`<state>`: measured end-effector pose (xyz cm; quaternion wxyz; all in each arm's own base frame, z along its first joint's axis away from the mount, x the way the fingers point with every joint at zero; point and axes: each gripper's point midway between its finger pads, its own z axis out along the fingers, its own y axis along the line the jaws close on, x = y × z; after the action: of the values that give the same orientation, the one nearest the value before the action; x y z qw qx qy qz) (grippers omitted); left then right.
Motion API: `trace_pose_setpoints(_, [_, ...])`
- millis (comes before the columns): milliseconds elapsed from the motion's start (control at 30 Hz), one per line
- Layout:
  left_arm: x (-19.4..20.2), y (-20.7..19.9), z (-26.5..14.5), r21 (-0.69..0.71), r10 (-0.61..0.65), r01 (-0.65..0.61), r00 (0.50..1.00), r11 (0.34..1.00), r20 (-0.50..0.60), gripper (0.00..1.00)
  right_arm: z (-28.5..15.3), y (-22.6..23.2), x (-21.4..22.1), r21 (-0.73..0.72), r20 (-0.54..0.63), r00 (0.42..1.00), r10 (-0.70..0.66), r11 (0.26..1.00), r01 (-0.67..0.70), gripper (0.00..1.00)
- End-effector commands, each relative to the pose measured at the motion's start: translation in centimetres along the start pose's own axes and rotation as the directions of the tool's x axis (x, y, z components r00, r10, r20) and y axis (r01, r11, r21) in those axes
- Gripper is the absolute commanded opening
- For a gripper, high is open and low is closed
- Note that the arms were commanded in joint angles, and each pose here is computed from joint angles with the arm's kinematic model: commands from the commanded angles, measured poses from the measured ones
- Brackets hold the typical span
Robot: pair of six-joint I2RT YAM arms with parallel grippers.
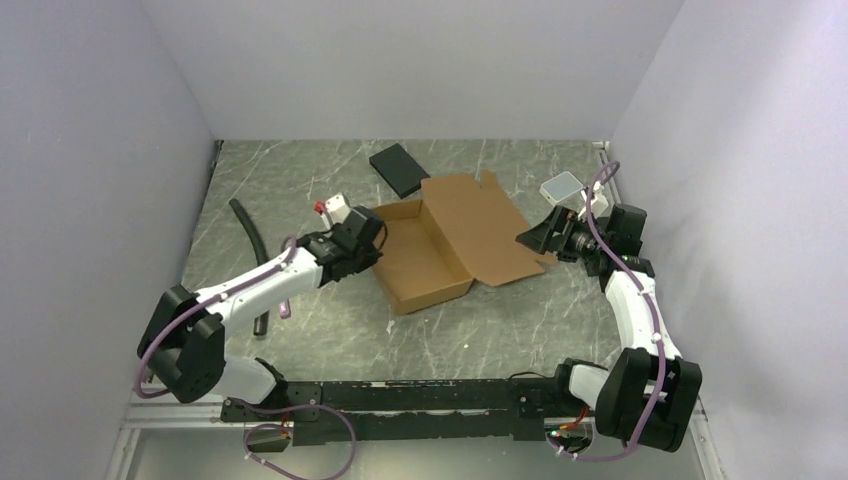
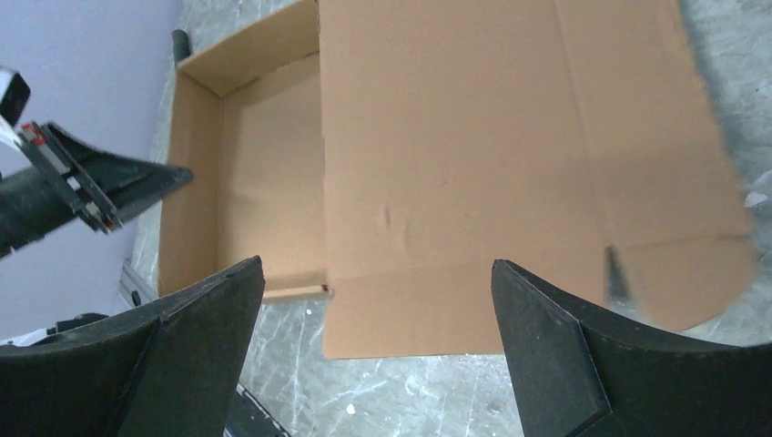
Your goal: Fold the paper box
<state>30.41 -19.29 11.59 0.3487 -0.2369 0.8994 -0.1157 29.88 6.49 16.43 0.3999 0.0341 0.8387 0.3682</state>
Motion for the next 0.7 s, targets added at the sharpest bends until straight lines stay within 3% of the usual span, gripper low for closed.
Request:
trace_pose_setpoints(0, [1.5,-3.1,-0.8,0.034,-0.277,0.275,0.959,0.961,0.066,0.00,-0.7,1.3,-2.9,-0.005,0.088,0.995,-0.043,0.999,0.043,1.00])
trace_pose_setpoints(167, [4.4,-2.4,0.8,-0.078,-0.337,0.347,0.934,0.935,0.123,0.00,-1.2,1.4,-3.0,-0.002,0.085,0.993,-0.076,0.997,0.076,1.00])
trace_pose_setpoints(300, [6.5,-3.7,1.9,-0.049,-0.318,0.323,0.944,0.945,0.089,0.04,-1.2,1.5,-2.8,-0.011,0.072,0.993,-0.089,0.996,0.090,1.00])
trace_pose_setpoints(333, [6.9,-3.9,1.9,-0.053,-0.298,0.303,0.951,0.952,0.082,0.11,-1.2,1.5,-2.8,-0.013,0.071,0.993,-0.092,0.996,0.094,1.00])
trace_pose_setpoints(433, [7.9,-3.4,1.4,-0.105,-0.228,0.232,0.972,0.967,0.054,0.61,-1.3,1.6,-2.7,-0.019,0.068,0.992,-0.107,0.994,0.109,1.00])
trace_pose_setpoints(500, [8.4,-2.8,0.6,-0.122,-0.164,0.167,0.986,0.978,0.032,0.82,-1.3,1.6,-2.7,-0.019,0.070,0.991,-0.117,0.993,0.119,1.00])
trace_pose_setpoints(667, [8.3,-0.8,-2.3,-0.079,0.032,-0.034,0.999,0.996,-0.033,0.89,-1.5,1.5,-2.6,-0.015,0.059,0.984,-0.170,0.985,0.171,1.00])
